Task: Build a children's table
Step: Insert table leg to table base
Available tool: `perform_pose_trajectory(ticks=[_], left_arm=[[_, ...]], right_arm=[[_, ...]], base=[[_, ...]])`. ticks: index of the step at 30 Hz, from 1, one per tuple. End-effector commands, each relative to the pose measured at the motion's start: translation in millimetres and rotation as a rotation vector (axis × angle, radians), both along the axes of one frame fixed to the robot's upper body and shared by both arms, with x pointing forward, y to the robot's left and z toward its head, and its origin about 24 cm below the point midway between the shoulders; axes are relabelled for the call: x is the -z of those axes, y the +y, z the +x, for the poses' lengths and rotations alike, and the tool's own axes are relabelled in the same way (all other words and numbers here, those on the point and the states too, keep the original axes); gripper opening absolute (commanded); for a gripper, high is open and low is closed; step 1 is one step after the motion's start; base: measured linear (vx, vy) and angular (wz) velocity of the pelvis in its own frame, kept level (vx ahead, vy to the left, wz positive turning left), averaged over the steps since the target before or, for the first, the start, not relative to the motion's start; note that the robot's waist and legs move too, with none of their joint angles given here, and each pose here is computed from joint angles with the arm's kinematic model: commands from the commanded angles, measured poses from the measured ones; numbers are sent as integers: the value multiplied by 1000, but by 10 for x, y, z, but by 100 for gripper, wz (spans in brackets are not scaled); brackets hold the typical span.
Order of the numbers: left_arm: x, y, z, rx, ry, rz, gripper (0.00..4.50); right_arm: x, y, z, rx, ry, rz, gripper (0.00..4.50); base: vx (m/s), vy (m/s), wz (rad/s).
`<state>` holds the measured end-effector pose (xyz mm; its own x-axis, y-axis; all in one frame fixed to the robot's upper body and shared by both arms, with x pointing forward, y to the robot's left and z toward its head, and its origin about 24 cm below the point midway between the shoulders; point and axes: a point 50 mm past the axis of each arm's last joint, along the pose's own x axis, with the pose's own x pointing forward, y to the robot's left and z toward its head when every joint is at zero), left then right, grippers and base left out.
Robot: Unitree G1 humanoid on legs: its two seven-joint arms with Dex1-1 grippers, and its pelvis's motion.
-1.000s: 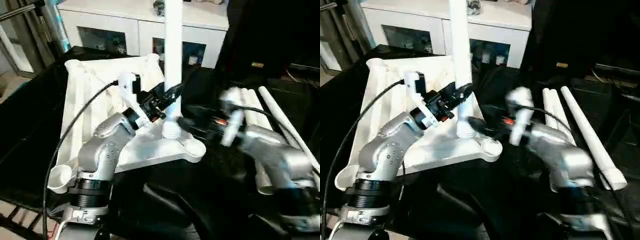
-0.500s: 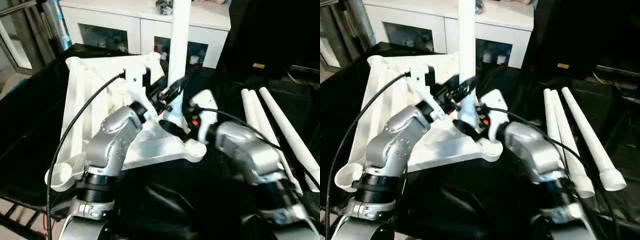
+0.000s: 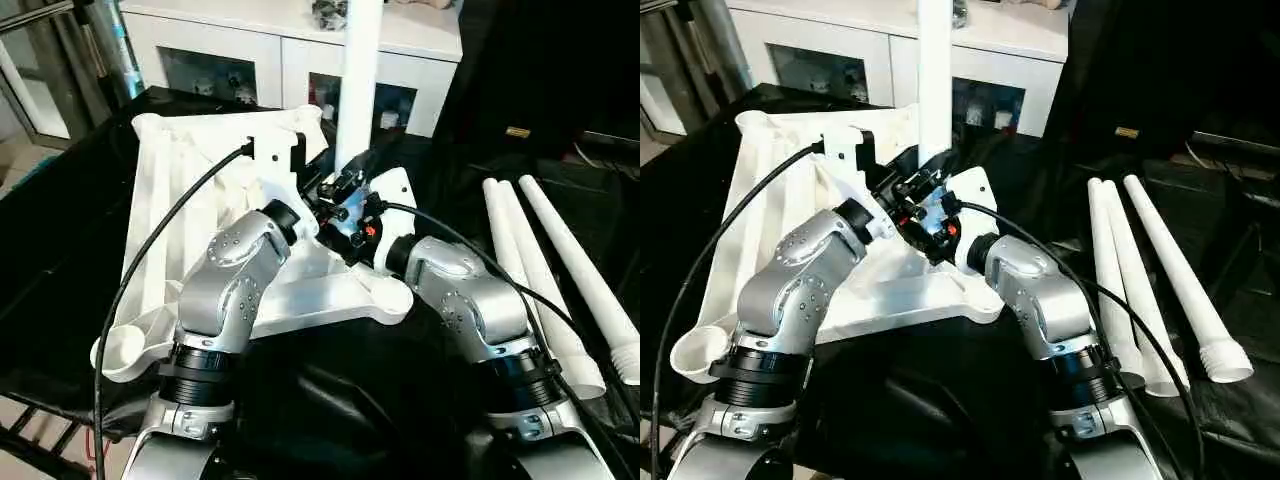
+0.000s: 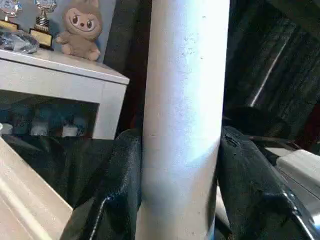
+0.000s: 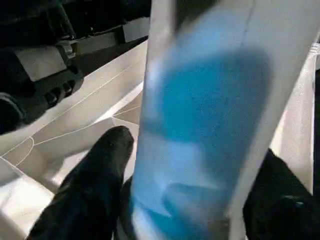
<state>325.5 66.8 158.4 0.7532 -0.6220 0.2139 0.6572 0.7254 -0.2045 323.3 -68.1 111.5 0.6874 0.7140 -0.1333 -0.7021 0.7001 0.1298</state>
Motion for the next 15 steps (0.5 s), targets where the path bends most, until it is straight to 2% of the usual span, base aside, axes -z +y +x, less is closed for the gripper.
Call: perform_pose_trajectory(ticks=[1, 8, 10, 11, 12, 13, 15], left_arm=[[-54, -7, 23, -20, -16, 7, 196], [-52, 26, 19, -39, -4, -9, 196], [-63, 16, -6, -2, 8, -34, 252], [-74, 3, -38, 39, 6, -53, 252], [-78, -1, -54, 58, 4, -61, 275], [-81, -2, -66, 70, -1, -63, 275], [-91, 8, -96, 120, -10, -78, 302]], right_arm=[[-18, -4, -12, 0, -4, 23, 267], [-6, 35, -32, -28, 9, 45, 261], [-10, 38, -35, -45, 10, 53, 261], [-13, 32, -48, -69, 10, 63, 261], [-15, 27, -56, -84, 10, 70, 260], [-17, 21, -65, -98, 9, 77, 260], [-41, -12, -117, -162, 1, 112, 260]], base=[[0, 0, 0], [0, 0, 0], [0, 0, 0], [0, 0, 0], [0, 0, 0], [0, 0, 0], [0, 0, 0]])
